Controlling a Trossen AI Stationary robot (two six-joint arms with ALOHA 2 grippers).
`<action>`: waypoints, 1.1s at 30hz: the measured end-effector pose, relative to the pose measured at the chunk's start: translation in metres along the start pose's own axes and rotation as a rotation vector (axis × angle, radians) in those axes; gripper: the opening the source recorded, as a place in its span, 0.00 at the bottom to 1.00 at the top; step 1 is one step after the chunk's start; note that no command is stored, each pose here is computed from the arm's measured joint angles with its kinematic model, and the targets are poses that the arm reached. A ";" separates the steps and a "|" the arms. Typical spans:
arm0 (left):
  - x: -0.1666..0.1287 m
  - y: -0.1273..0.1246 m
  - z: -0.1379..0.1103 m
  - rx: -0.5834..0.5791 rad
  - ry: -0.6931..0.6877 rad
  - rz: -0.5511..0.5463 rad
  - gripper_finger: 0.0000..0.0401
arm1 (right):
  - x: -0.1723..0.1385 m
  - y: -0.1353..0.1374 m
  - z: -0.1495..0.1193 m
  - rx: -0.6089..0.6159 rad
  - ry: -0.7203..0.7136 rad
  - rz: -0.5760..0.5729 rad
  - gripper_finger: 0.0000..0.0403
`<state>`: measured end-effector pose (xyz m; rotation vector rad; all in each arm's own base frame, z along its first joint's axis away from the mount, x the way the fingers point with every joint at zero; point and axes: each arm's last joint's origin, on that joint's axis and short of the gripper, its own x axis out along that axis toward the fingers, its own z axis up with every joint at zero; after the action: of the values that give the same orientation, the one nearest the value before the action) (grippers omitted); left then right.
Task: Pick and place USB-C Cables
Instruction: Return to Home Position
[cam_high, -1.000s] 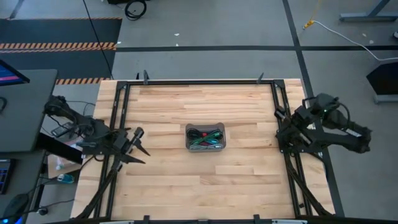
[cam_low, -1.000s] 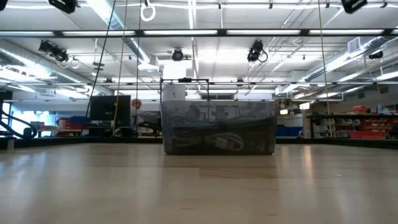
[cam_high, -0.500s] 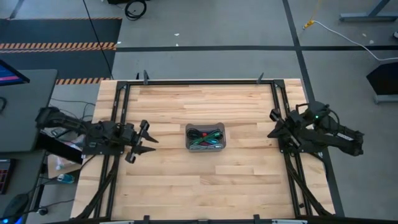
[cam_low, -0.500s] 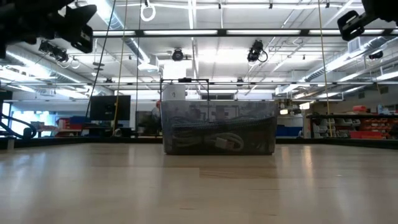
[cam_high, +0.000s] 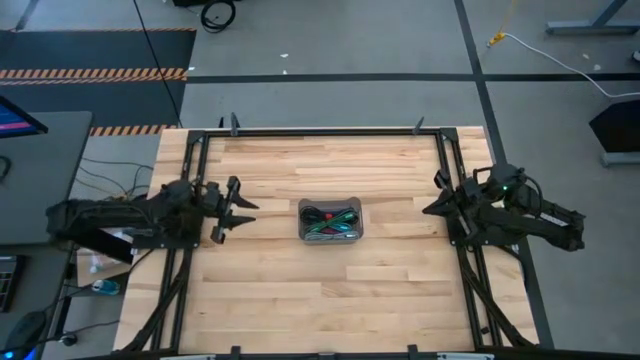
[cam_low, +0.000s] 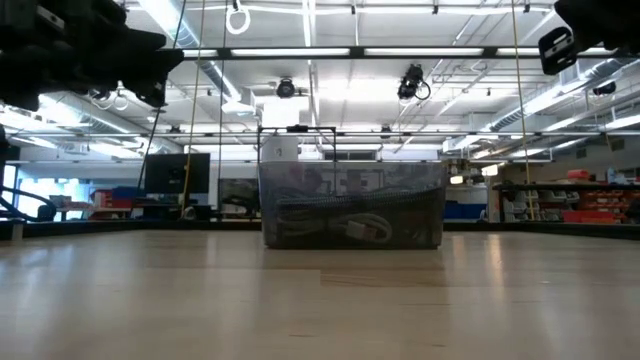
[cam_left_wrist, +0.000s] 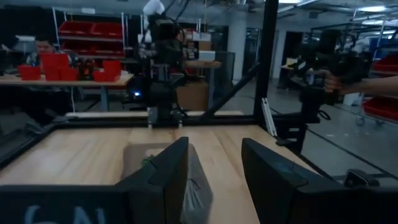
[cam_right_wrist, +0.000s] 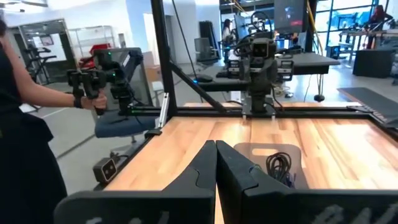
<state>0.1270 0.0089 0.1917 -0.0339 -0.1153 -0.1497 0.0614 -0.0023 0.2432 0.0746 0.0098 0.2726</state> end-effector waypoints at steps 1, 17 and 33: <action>-0.001 0.003 0.001 0.004 -0.007 0.000 0.39 | 0.000 0.000 0.000 0.006 0.000 0.000 0.02; -0.004 0.009 0.002 0.009 -0.006 -0.084 0.39 | 0.000 -0.002 -0.002 0.041 0.018 -0.070 0.02; -0.005 0.017 -0.013 -0.058 0.128 0.196 0.39 | 0.005 -0.008 -0.005 -0.004 -0.025 -0.162 0.02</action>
<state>0.1257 0.0260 0.1778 -0.0931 0.0205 0.0407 0.0684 -0.0087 0.2378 0.0725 -0.0101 0.1098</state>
